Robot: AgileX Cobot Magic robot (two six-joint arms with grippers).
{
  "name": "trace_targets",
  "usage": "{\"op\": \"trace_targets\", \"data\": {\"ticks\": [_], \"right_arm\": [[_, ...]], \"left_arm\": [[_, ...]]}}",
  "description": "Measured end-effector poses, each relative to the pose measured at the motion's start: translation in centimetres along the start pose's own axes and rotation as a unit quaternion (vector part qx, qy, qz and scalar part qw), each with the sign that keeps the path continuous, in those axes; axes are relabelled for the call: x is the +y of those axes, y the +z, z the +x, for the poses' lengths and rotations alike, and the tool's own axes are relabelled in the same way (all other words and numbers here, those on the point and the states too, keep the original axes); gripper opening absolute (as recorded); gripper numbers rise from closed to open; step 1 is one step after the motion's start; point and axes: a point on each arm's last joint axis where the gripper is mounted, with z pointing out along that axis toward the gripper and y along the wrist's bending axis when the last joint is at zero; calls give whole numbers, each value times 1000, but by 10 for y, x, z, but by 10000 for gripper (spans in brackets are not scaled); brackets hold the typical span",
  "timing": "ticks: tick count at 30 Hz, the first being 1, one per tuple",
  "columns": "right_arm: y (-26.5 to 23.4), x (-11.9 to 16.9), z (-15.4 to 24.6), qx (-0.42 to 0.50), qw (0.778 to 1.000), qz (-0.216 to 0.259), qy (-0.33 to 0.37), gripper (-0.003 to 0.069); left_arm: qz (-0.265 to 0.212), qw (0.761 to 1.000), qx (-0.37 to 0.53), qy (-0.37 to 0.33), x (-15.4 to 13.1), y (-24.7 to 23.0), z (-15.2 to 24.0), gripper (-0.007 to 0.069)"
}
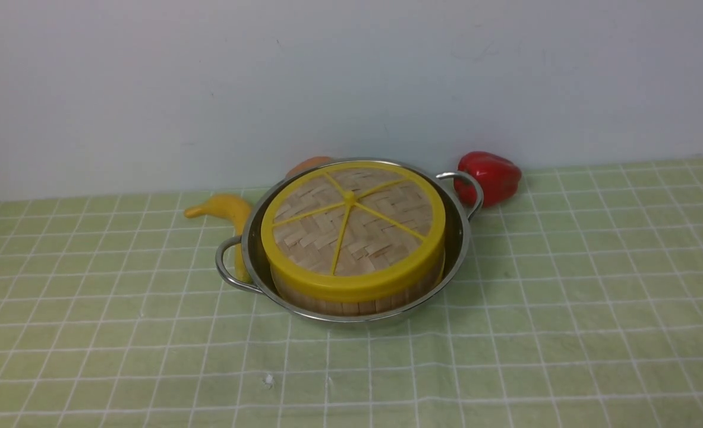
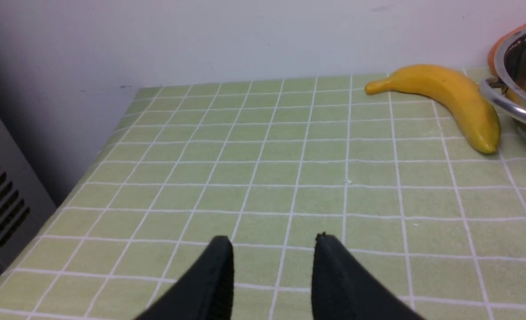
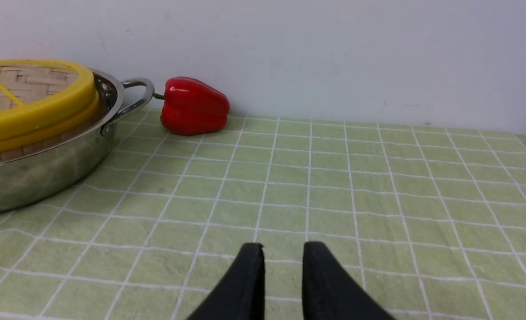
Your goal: Place the steamer in the pot on the green tablecloth, and put the lid on the steamer.
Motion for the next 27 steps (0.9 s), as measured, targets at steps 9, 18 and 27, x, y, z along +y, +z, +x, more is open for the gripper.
{"op": "trace_targets", "data": {"ticks": [9, 18, 27], "right_arm": [[0, 0, 0, 0, 1000, 0, 0, 175], [0, 0, 0, 0, 1000, 0, 0, 202], [0, 0, 0, 0, 1000, 0, 0, 225]], "left_arm": [[0, 1000, 0, 0, 0, 0, 0, 243], [0, 1000, 0, 0, 0, 0, 0, 243], [0, 1000, 0, 0, 0, 0, 0, 243]]}}
